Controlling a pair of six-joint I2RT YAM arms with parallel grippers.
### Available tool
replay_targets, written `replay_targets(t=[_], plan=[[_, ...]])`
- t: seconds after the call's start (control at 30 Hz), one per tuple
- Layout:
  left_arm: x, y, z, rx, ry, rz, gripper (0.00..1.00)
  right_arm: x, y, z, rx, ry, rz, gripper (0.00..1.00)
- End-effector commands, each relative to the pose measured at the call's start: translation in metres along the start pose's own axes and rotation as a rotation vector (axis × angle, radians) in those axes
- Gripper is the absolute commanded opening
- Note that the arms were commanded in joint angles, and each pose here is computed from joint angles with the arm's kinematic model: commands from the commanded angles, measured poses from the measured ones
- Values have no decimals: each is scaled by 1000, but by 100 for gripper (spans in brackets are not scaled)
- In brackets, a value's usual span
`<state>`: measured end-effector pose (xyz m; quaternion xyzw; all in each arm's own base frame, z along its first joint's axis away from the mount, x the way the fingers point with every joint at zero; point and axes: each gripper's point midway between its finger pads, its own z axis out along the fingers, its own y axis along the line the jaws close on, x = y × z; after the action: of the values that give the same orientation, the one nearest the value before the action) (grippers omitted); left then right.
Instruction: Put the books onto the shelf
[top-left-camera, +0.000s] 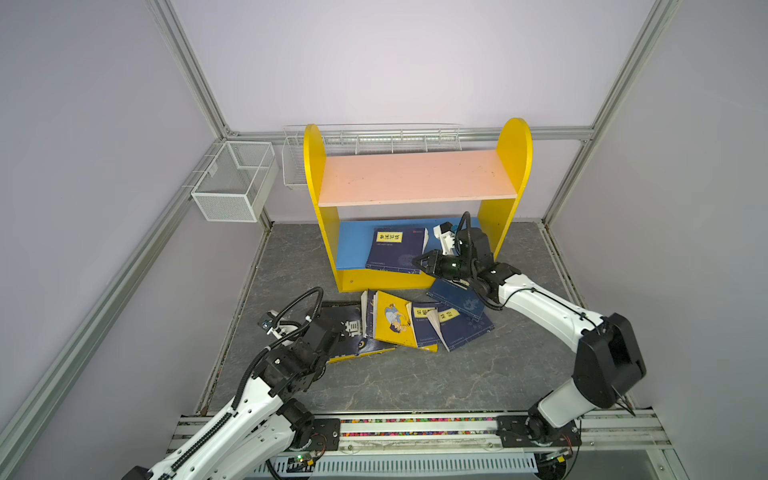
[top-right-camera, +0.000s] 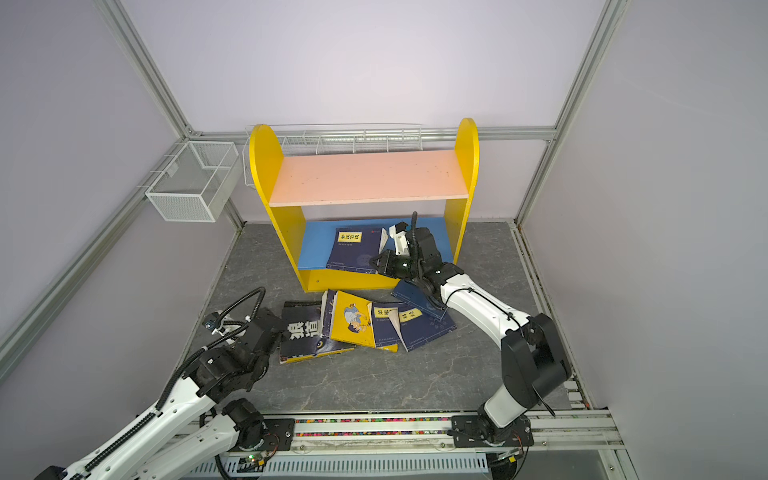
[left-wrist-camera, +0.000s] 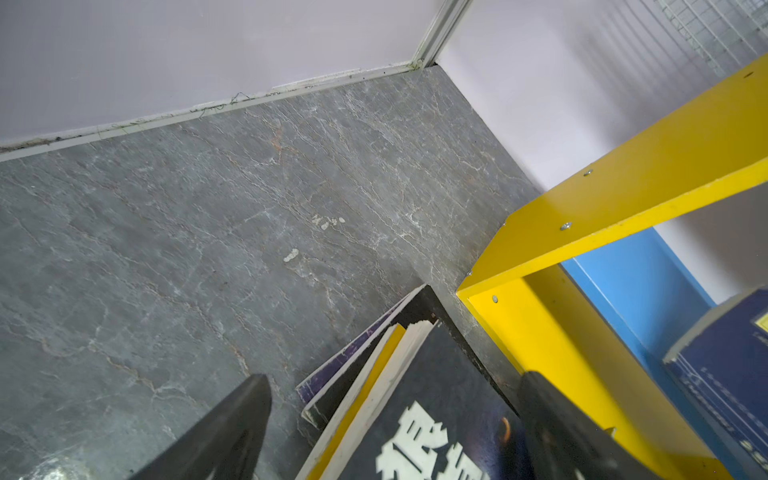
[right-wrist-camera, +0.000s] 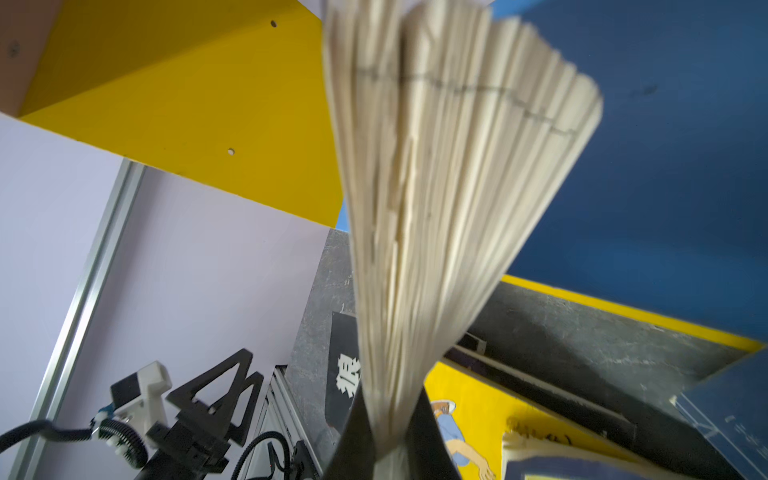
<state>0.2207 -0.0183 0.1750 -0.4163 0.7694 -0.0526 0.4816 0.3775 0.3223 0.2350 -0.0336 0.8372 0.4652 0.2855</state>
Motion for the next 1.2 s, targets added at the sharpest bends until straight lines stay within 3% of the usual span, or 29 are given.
replay_targets(t=[0.0, 0.37, 0.8, 0.83, 0.97, 1.07, 1.17], plan=[[-1, 16, 1, -69, -14, 29, 93, -29, 28, 7, -86, -66, -21, 7], [-6, 14, -2, -80, -21, 80, 94, 3, 15, 67, -166, 203, 109, 7], [-1, 9, 1, -84, -2, 109, 94, 4, -18, 103, -56, 268, 111, 11], [0, 8, 1, -83, -1, 109, 94, 4, -22, 104, -30, 270, 105, 15], [2, 4, 3, -74, 7, 115, 94, 0, -37, 102, 89, 265, 74, 46], [3, 0, 4, -65, 12, 124, 94, -7, -48, 94, 181, 226, 41, 60], [6, -5, 5, -57, 22, 137, 94, -14, -57, 83, 273, 184, -9, 65]])
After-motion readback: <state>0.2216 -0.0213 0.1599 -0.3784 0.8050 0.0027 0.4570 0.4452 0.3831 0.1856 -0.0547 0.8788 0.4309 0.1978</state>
